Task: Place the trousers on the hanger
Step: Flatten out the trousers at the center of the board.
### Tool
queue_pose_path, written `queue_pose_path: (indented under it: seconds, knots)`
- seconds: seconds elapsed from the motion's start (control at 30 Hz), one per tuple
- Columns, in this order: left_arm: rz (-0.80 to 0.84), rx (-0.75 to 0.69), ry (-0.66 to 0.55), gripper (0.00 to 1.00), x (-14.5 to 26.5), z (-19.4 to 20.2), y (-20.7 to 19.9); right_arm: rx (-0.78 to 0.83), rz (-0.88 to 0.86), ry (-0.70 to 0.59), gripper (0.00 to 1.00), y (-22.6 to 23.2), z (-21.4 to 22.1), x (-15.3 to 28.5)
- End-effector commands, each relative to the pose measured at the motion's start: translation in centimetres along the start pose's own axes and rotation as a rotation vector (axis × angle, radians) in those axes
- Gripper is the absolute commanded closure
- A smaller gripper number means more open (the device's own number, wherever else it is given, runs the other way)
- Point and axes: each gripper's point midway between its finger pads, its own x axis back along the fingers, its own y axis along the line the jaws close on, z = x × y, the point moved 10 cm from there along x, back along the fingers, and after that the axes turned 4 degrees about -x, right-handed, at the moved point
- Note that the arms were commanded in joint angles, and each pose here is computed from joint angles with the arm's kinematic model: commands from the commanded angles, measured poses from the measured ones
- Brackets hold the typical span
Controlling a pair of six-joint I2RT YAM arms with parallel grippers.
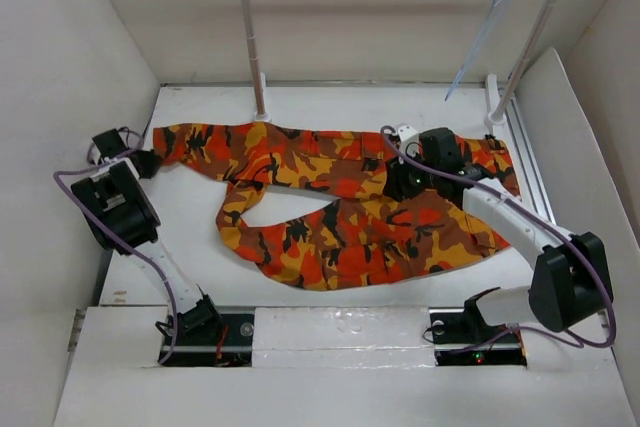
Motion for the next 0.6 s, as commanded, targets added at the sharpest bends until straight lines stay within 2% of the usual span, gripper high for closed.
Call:
queue_pose_path:
  seconds: [0.0, 0.03, 0.1, 0.13, 0.23, 0.27, 0.37, 0.4, 0.47, 0.5, 0.57]
  knots:
    - [0.141, 0.000, 0.026, 1.00, 0.5, 0.0, -2.0, -0.010, 0.017, -0.013, 0.56, 0.2, 0.1, 1.0]
    - [0.120, -0.004, 0.026, 0.96, 0.5, -0.1, -1.9, -0.010, 0.017, -0.018, 0.56, 0.3, 0.0, 1.1]
    - [0.077, -0.020, 0.019, 0.81, 0.9, -0.4, -2.0, -0.018, 0.021, -0.024, 0.56, 0.3, 0.1, 1.3]
    - [0.060, -0.032, -0.003, 0.63, 1.1, -0.7, -2.1, -0.015, 0.024, -0.031, 0.56, 0.4, 0.0, 1.5]
    - [-0.005, -0.108, -0.037, 0.37, 2.4, -1.6, -2.7, -0.023, 0.044, -0.029, 0.55, 0.3, 0.2, 1.8]
    - [-0.023, -0.154, -0.018, 0.36, 2.9, -0.8, -3.3, -0.023, 0.048, -0.030, 0.54, 0.3, 0.2, 1.9]
    - [-0.076, -0.318, -0.095, 0.36, 5.6, -0.6, -5.3, -0.032, 0.048, -0.040, 0.54, 0.5, 0.2, 2.2]
    - [-0.053, -0.380, -0.114, 0.36, 7.5, 0.7, -7.0, -0.034, 0.040, -0.043, 0.61, 0.6, 0.2, 2.2]
    - [-0.119, -0.504, -0.194, 0.39, 9.3, 2.3, -7.7, -0.037, 0.022, -0.059, 0.80, 0.8, 0.2, 2.4]
    - [-0.082, -0.579, -0.180, 0.41, 11.0, 5.3, -8.6, -0.039, 0.013, -0.073, 0.98, 1.0, 0.2, 2.7]
    - [-0.094, -0.725, -0.124, 0.54, 12.2, 9.0, -8.0, -0.026, -0.012, -0.077, 1.00, 1.6, 0.4, 2.6]
